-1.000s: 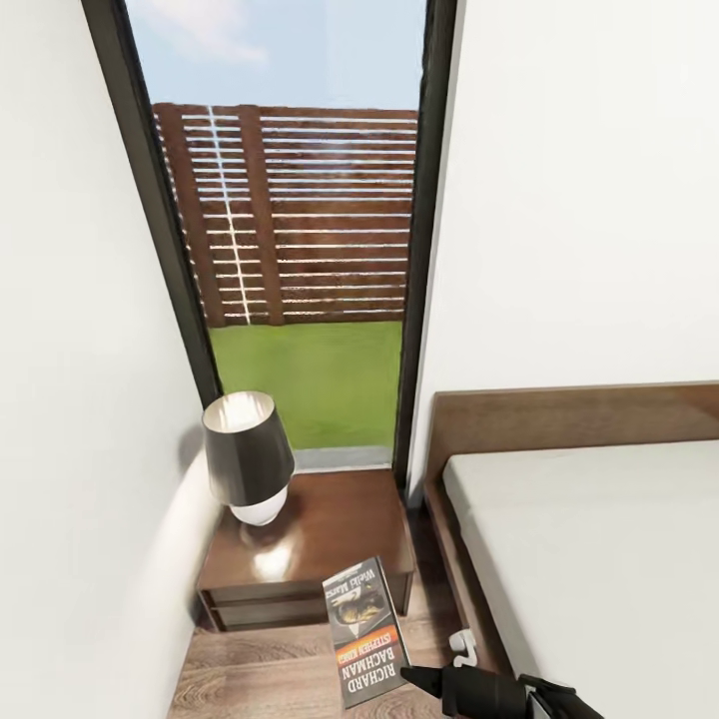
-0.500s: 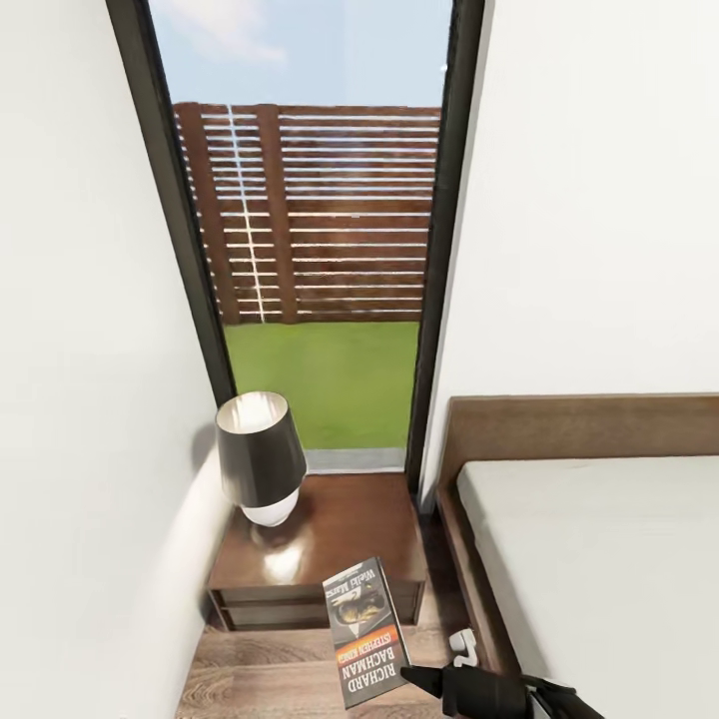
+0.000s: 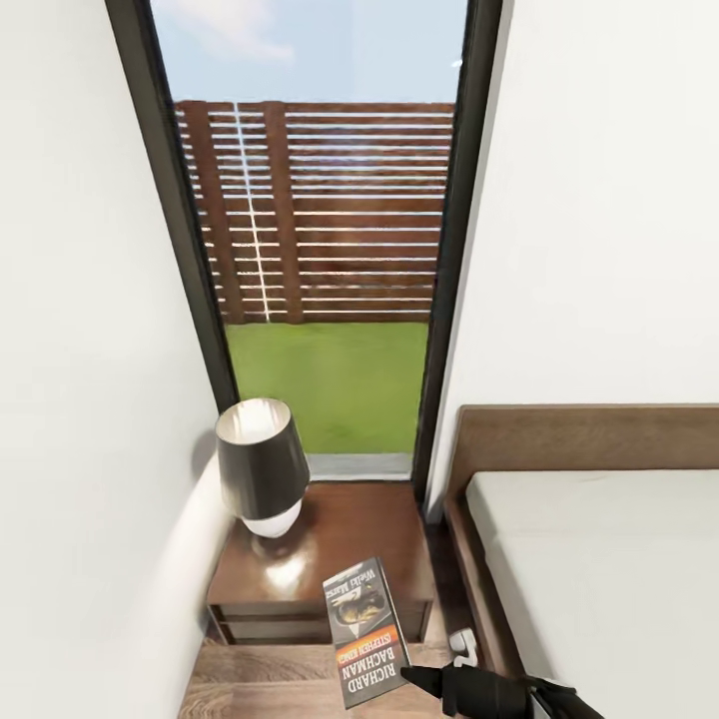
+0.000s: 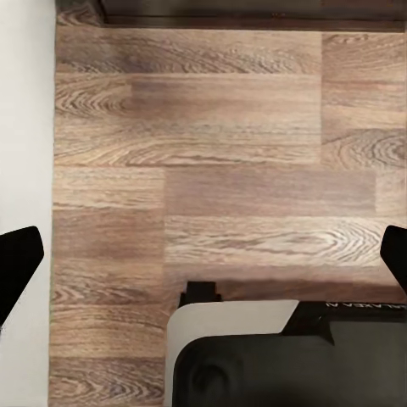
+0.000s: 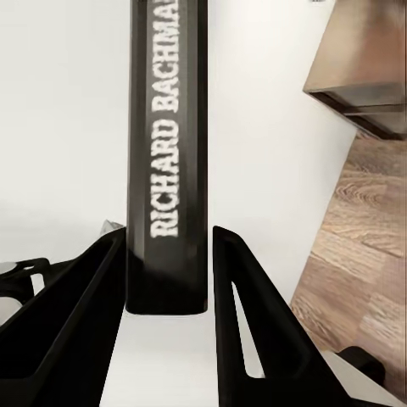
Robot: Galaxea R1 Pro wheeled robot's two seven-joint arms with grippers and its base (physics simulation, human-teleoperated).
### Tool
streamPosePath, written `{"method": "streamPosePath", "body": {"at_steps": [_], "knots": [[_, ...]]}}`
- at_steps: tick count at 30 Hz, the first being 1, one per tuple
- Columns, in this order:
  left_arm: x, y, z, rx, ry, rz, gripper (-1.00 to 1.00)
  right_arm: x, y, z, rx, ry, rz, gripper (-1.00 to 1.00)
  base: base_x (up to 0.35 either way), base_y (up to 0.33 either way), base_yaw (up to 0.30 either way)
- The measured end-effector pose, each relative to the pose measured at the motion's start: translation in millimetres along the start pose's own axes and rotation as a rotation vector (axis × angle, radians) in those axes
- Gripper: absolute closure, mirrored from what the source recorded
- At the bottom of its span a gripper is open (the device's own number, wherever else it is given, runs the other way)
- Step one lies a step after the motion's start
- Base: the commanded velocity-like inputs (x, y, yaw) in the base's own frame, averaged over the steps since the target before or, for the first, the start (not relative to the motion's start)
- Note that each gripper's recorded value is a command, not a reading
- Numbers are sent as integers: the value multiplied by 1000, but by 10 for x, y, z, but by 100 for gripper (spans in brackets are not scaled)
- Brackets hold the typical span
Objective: In the bedroom, move the book from the bed onto either nightstand, and place the two sandals side by side next to the bed.
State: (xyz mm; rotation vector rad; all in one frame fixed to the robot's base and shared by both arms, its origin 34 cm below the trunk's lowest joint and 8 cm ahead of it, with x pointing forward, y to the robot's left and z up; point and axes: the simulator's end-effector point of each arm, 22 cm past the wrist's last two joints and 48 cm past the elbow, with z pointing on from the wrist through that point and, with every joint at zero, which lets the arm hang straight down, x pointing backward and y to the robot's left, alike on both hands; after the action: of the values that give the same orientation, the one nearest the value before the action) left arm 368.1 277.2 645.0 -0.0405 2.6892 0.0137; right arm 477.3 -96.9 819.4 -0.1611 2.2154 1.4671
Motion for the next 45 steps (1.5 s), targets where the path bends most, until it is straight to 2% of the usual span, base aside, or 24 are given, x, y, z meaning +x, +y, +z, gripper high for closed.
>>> {"method": "streamPosePath", "body": {"at_steps": [18, 45], "knots": [[28, 1, 7, 0, 6, 1, -100, 27, -20, 6, 1, 5, 6, 100, 217, 0, 135], [52, -47, 11, 6, 12, -1, -100, 27, -36, 2, 3, 1, 12, 100, -43, 0, 35]]}}
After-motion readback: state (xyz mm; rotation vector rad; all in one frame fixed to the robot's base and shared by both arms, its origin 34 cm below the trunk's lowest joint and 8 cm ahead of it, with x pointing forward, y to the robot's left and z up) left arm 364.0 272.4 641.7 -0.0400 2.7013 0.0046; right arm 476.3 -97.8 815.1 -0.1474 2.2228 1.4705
